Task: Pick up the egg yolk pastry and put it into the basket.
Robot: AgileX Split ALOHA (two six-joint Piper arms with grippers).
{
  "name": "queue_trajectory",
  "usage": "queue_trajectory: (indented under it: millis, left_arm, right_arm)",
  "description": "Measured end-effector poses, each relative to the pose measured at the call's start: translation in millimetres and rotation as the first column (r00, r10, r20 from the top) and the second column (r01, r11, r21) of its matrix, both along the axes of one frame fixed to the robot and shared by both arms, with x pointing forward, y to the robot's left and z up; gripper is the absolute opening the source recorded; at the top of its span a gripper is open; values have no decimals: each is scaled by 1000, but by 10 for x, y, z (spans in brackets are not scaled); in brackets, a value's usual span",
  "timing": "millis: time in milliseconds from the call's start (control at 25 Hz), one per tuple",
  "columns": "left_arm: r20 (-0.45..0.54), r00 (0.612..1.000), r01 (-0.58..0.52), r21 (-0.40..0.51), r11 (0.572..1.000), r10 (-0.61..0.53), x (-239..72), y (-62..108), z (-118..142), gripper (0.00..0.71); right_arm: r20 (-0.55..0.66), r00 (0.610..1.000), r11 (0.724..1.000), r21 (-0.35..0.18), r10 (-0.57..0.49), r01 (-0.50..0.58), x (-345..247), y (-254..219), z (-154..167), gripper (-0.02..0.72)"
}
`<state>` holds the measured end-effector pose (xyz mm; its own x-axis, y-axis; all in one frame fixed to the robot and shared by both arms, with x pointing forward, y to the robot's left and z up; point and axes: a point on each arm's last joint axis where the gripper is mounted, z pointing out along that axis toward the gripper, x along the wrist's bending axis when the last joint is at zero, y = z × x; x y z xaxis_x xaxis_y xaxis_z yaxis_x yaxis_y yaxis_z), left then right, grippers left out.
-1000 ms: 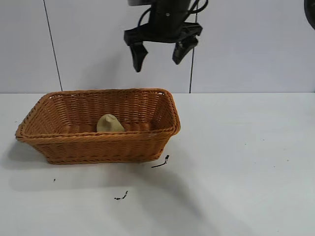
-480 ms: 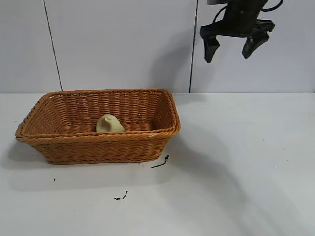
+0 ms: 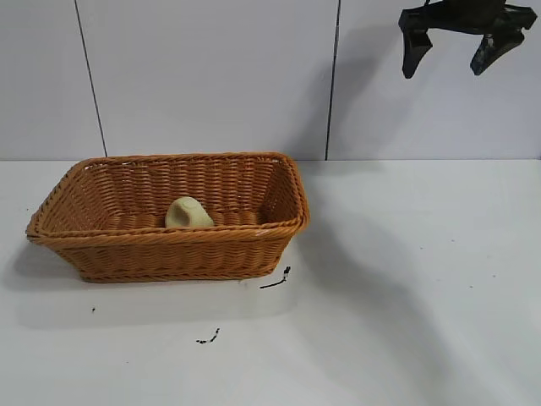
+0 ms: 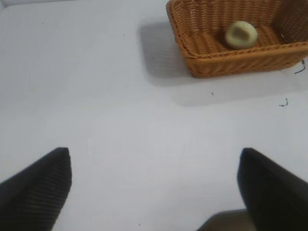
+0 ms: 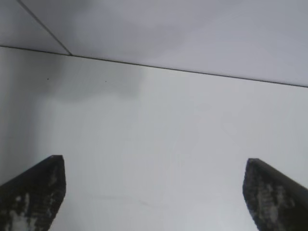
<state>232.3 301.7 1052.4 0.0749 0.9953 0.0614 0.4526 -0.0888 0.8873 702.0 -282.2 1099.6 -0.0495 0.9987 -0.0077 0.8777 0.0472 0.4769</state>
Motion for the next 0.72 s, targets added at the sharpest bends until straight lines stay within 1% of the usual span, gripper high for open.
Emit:
queue_trajectory:
  millis: [120,280,360,480,640,720]
  left_arm:
    - [0,1000,0,0,1000,0,0,0,0,696]
    - [0,1000,0,0,1000,0,0,0,0,696]
    - [0,1000,0,0,1000,0,0,0,0,696]
    - [0,1000,0,0,1000,0,0,0,0,696]
    - [0,1000,0,0,1000,0,0,0,0,696]
    - [0,1000,0,0,1000,0,0,0,0,696]
  right_arm:
    - [18,1000,1000,1,0,0,-340,-12,282,693]
    - [36,999,1000,1,0,0,-895,-32,575,693]
    - [39,999,1000,8,1,-1,-1220,-38,666,693]
    - [42,999,1000,10,1,-2,-1715,-53,723,693]
    - [44,999,1000,18,2,-3,-2384,-70,657,693]
    - [28,1000,1000,20,3,-3,-2675,-79,528,693]
